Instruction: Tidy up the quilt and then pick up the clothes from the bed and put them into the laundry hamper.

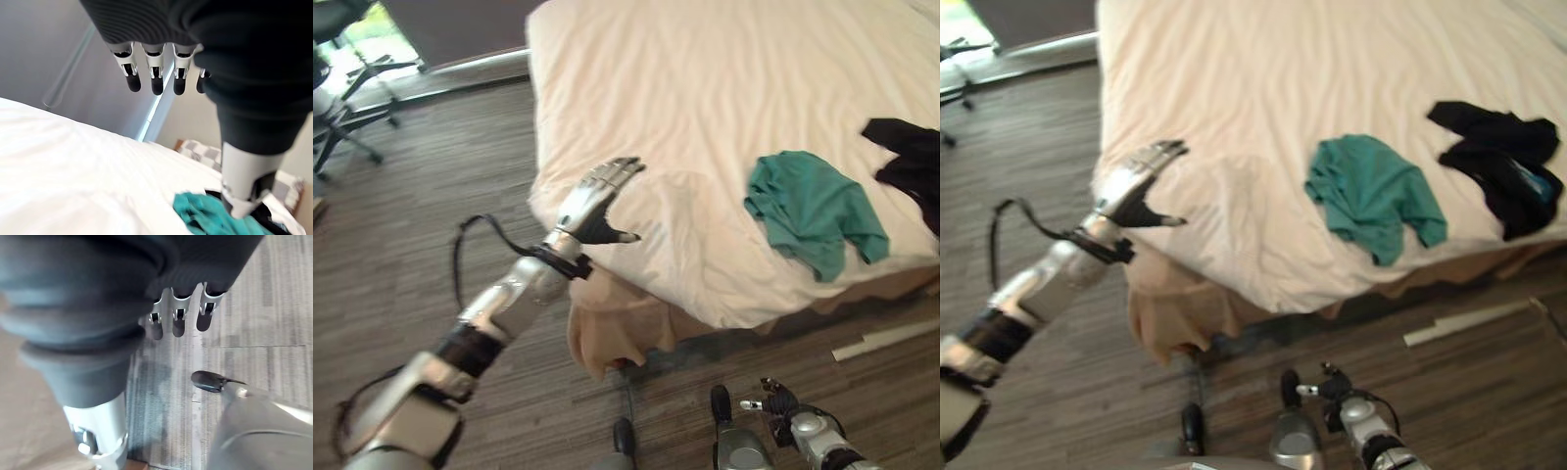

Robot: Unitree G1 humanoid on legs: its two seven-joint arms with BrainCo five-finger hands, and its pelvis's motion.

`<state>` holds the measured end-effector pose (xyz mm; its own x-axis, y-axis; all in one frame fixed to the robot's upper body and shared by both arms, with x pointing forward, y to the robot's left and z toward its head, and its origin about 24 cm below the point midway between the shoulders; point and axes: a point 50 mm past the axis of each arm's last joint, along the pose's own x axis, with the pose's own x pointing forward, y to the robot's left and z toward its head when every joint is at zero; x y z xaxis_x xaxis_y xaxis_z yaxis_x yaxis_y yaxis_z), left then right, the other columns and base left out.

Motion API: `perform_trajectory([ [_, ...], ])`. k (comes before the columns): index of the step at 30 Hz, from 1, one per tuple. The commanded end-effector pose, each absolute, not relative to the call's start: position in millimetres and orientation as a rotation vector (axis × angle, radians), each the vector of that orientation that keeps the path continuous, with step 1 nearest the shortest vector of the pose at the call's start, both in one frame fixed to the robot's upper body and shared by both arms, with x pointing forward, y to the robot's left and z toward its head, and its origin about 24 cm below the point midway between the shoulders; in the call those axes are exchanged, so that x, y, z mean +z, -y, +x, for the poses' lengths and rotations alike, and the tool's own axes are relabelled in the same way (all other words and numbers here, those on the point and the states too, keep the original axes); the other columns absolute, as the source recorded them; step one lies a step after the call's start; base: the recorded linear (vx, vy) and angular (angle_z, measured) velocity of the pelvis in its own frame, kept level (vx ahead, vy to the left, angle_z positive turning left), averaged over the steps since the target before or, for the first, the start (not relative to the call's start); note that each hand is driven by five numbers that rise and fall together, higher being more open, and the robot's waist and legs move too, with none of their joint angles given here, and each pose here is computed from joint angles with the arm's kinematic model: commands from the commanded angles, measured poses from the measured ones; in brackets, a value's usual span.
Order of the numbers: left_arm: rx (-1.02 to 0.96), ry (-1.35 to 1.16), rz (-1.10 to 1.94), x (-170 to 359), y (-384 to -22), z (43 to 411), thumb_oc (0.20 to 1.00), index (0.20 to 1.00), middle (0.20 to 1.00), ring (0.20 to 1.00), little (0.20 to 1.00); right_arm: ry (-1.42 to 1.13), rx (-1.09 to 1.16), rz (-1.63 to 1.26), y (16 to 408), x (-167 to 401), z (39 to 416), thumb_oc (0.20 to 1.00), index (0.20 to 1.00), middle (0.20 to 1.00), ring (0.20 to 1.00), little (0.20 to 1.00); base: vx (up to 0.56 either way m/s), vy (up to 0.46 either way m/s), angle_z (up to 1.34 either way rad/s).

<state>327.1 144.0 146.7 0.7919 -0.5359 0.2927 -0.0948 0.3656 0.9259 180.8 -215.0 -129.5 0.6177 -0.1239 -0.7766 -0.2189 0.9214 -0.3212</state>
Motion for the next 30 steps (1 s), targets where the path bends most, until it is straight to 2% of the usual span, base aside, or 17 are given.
perform_trajectory([
  [1, -0.128, 0.615, 1.374, 184, -159, 367, 1.000, 1.000, 1.000, 1.000, 1.000, -0.822, 0.042, -0.520, 228, -113, 205, 1.000, 1.000, 1.000, 1.000, 1.000, -0.17, 0.034, -0.59],
  [5, -0.015, 0.439, 1.454, 178, -179, 391, 1.000, 1.000, 1.000, 1.000, 1.000, -0.814, 0.035, -0.540, 229, -112, 206, 1.000, 1.000, 1.000, 1.000, 1.000, -0.14, 0.000, -0.31],
  [7, 0.069, 0.162, 1.493, 158, -214, 403, 1.000, 1.000, 1.000, 1.000, 1.000, -0.788, 0.004, -0.554, 236, -106, 214, 1.000, 1.000, 1.000, 1.000, 1.000, -0.08, -0.011, -0.09],
  [8, 0.068, 0.070, 1.506, 147, -225, 403, 0.263, 0.263, 0.263, 0.263, 0.263, -0.788, -0.008, -0.556, 240, -104, 216, 1.000, 1.000, 1.000, 1.000, 1.000, 0.00, 0.000, 0.00],
  [9, 0.063, 0.013, 1.507, 139, -231, 401, 0.200, 0.200, 0.200, 0.200, 0.200, -0.791, -0.016, -0.557, 242, -103, 216, 1.000, 1.000, 1.000, 1.000, 1.000, 0.03, -0.005, 0.04],
  [15, 0.038, -0.130, 1.296, 83, -239, 379, 0.200, 0.200, 0.200, 0.200, 0.200, -0.760, -0.145, -0.517, 257, -92, 229, 1.000, 1.000, 1.000, 1.000, 1.000, 0.04, 0.012, -0.02],
  [16, 0.002, -0.193, 1.182, 47, -243, 355, 0.206, 0.206, 0.206, 0.206, 0.206, -0.642, -0.350, -0.489, 296, -55, 253, 1.000, 1.000, 1.000, 1.000, 1.000, 0.03, 0.036, -0.02],
  [17, 0.002, -0.194, 1.182, 47, -243, 355, 0.395, 0.395, 0.395, 0.395, 0.395, -0.642, -0.350, -0.489, 296, -55, 253, 1.000, 1.000, 1.000, 1.000, 1.000, 0.08, 0.062, 0.01],
  [18, -0.064, -0.266, 1.144, 7, -246, 322, 1.000, 1.000, 1.000, 1.000, 1.000, -0.517, -0.563, -0.491, 348, -14, 255, 1.000, 1.000, 1.000, 1.000, 1.000, 0.09, 0.047, 0.04],
  [23, -0.179, -0.703, 1.068, -99, -264, 202, 1.000, 1.000, 1.000, 1.000, 1.000, -0.118, -0.842, -0.591, 410, 116, 280, 1.000, 1.000, 1.000, 1.000, 1.000, 0.06, 0.043, 0.12],
  [24, -0.178, -0.701, 1.067, -99, -263, 202, 1.000, 1.000, 1.000, 1.000, 1.000, -0.116, -0.841, -0.592, 410, 117, 281, 1.000, 1.000, 1.000, 1.000, 1.000, -0.02, 0.057, 0.13],
  [25, -0.139, -0.933, 1.002, -132, -265, 143, 1.000, 1.000, 1.000, 1.000, 1.000, 0.046, -0.743, -0.648, 368, 103, 276, 1.000, 1.000, 1.000, 1.000, 1.000, 0.01, 0.059, 0.04],
  [26, -0.142, -0.934, 1.005, -133, -265, 142, 1.000, 1.000, 1.000, 1.000, 1.000, 0.040, -0.746, -0.649, 368, 101, 274, 1.000, 1.000, 1.000, 1.000, 1.000, 0.02, 0.092, 0.18],
  [27, -0.114, -1.109, 0.975, -147, -270, 101, 1.000, 1.000, 1.000, 1.000, 1.000, 0.201, -0.689, -0.658, 336, 115, 275, 1.000, 1.000, 1.000, 1.000, 1.000, 0.07, 0.043, 0.21],
  [28, -0.107, -1.304, 0.970, -156, -277, 53, 1.000, 1.000, 1.000, 1.000, 1.000, 0.186, -0.695, -0.617, 330, 93, 274, 1.000, 1.000, 1.000, 1.000, 1.000, 0.01, 0.035, 0.12],
  [29, -0.083, -1.380, 0.957, -155, -285, 32, 1.000, 1.000, 1.000, 1.000, 1.000, 0.319, -0.612, -0.612, 309, 118, 285, 1.000, 1.000, 1.000, 1.000, 1.000, 0.00, 0.000, 0.00],
  [30, 0.003, -1.517, 0.879, -153, -295, -4, 1.000, 1.000, 1.000, 1.000, 1.000, 0.586, -0.410, -0.611, 258, 173, 296, 1.000, 1.000, 1.000, 1.000, 1.000, 0.03, -0.015, -0.08],
])
